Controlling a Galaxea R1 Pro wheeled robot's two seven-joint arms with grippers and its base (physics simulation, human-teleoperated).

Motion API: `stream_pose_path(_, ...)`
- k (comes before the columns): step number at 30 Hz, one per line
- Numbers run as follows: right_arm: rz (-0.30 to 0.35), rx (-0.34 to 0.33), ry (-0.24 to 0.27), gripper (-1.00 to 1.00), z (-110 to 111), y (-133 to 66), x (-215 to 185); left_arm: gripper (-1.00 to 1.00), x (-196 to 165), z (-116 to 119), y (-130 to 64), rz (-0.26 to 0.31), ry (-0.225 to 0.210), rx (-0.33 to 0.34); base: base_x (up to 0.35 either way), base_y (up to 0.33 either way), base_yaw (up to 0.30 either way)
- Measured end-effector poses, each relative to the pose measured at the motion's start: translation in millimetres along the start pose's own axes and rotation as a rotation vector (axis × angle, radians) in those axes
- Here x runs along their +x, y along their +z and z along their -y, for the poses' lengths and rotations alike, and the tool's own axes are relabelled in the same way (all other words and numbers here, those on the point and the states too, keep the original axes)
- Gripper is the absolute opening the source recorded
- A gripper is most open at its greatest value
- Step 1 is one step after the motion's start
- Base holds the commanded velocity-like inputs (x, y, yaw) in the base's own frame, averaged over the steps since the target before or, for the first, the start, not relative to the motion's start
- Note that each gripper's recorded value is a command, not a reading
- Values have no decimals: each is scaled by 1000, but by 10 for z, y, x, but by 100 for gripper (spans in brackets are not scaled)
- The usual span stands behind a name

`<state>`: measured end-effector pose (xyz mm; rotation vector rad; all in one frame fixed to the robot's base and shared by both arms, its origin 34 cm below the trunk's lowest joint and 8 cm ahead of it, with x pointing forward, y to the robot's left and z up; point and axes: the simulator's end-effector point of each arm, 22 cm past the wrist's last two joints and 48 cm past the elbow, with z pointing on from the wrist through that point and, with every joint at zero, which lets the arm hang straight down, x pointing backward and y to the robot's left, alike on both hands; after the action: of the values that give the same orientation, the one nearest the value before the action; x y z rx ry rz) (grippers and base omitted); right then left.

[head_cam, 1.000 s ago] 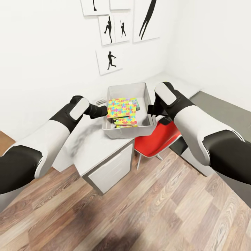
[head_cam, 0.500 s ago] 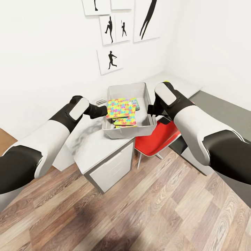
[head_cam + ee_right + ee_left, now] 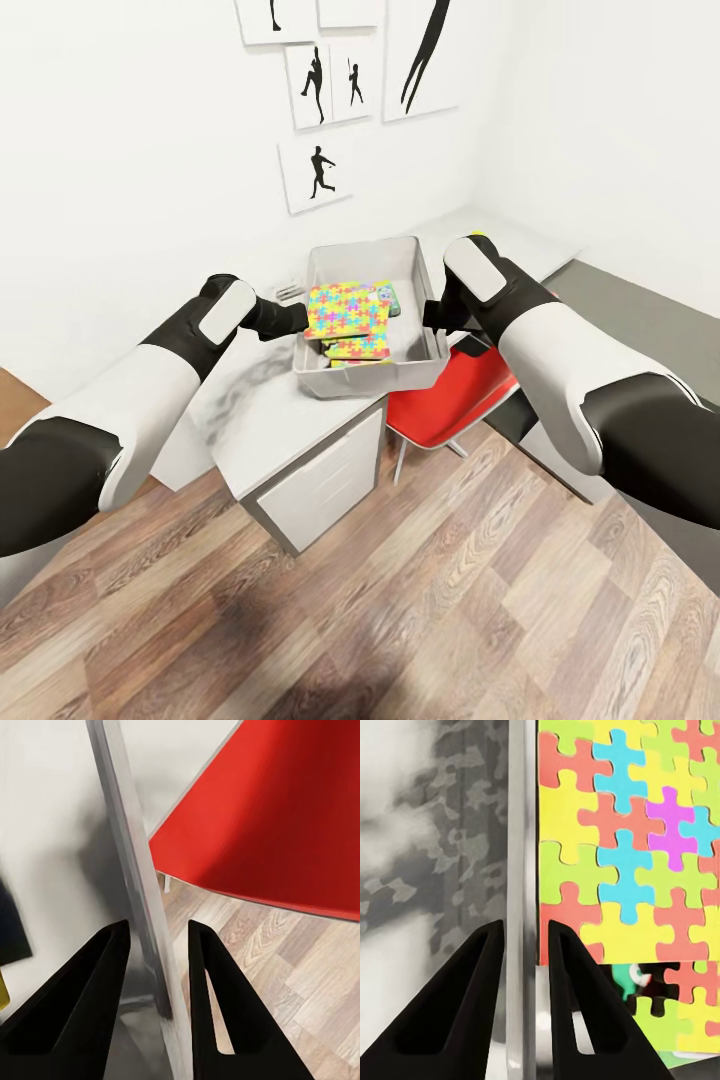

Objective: Put all the toys in the child's room - the three board games (two on the bed and one on the table), the two jigsaw puzzles on the table, and the tennis ball on the table - inside the toy box on the table in the child's room.

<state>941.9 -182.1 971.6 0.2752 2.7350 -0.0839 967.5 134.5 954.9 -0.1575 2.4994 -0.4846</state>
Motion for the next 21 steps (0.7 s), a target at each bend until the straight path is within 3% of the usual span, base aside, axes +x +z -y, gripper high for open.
stream_pose_path(21,-7,1,-1,-100,-3,47,20,-100,28,-22,38,-7,-2,-2,0,0,0)
